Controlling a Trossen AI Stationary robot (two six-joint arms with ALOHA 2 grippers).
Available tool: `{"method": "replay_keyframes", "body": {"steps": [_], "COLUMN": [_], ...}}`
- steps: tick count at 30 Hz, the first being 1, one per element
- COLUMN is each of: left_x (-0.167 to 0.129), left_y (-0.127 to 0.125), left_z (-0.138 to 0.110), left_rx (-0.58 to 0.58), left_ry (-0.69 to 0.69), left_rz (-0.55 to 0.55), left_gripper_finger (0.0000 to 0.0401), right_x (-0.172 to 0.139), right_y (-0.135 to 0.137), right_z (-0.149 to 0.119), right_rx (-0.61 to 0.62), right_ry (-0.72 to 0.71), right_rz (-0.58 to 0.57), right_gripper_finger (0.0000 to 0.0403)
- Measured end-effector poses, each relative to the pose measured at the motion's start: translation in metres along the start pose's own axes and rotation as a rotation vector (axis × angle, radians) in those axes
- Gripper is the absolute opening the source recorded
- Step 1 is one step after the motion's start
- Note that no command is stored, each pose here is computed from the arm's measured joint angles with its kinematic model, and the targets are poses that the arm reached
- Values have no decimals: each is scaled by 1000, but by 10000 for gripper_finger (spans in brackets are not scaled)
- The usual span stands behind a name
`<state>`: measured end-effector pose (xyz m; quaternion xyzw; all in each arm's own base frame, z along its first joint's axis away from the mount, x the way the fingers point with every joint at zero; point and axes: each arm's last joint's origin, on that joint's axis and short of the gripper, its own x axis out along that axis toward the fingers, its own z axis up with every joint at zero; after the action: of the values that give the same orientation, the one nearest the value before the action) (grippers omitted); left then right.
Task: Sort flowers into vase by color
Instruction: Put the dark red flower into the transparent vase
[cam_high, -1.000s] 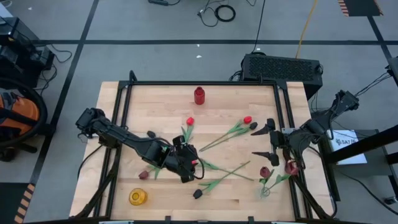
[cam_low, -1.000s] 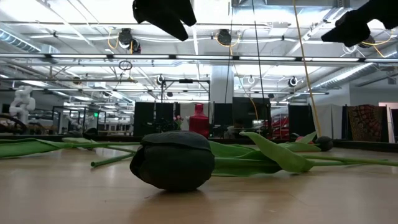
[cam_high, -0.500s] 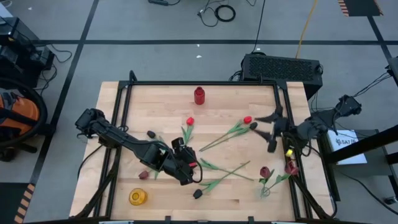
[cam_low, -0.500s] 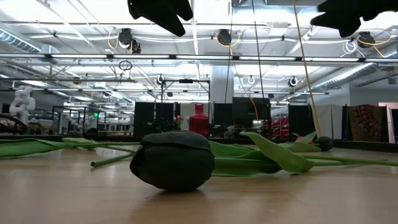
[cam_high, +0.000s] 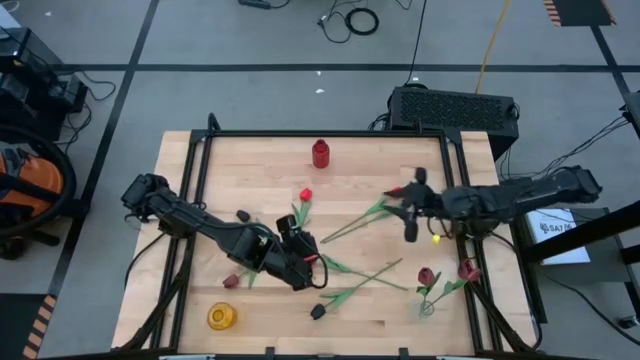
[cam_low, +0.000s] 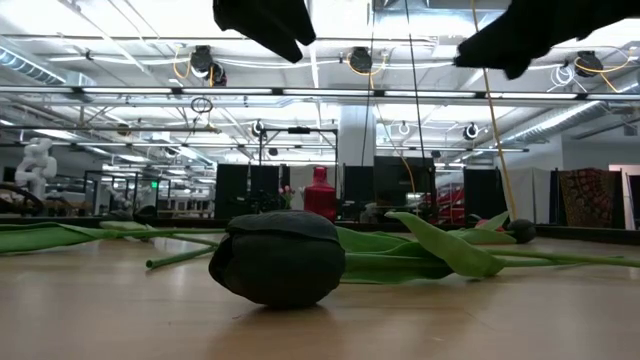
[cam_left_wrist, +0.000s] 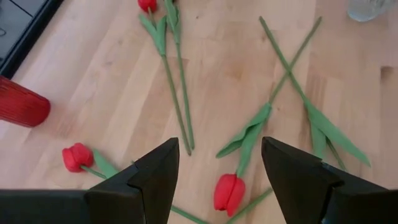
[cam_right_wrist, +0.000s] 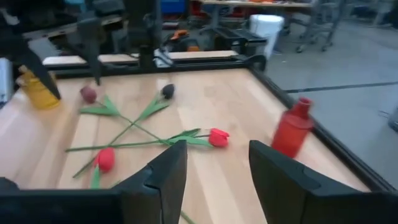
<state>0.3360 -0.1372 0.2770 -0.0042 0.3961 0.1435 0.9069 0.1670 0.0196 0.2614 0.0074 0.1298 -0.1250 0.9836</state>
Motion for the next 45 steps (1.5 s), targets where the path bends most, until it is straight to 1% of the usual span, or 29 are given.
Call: {"method": "replay_keyframes", "body": {"steps": [6,9,12,16,20,24,28,32,36,42,45], "left_x": [0,-3,-7,-15,-16,-7,7,13,13,10,13], "left_y": [1,2,2,1,-1,1,10,13,8,0,-4], "left_z": [-3,-10,-20,-32,-47,-63,-83,-99,-110,-130,-140], "left_rx": [11,-1,-15,-53,-91,-88,-115,-132,-151,-132,-120], "left_ry": [25,58,111,156,178,211,302,384,390,405,388], "left_rz": [14,67,119,185,236,266,297,291,278,272,241], "left_gripper_finger": [235,235,235,235,235,235,235,235,235,235,233], "right_x": [36,50,61,76,87,93,93,92,92,92,92], "right_y": [-8,-12,-15,-18,-18,-17,-17,-17,-17,-17,-17], "right_z": [1,1,-2,-9,-17,-22,-22,-23,-23,-23,-23], "right_rx": [14,24,31,35,8,-19,-20,-14,-5,8,4], "right_ry": [-14,-32,-33,-7,18,30,32,41,53,53,53], "right_rz": [159,223,259,256,247,247,247,244,241,240,240], "right_gripper_finger": [164,164,164,164,164,164,164,164,164,164,164]}}
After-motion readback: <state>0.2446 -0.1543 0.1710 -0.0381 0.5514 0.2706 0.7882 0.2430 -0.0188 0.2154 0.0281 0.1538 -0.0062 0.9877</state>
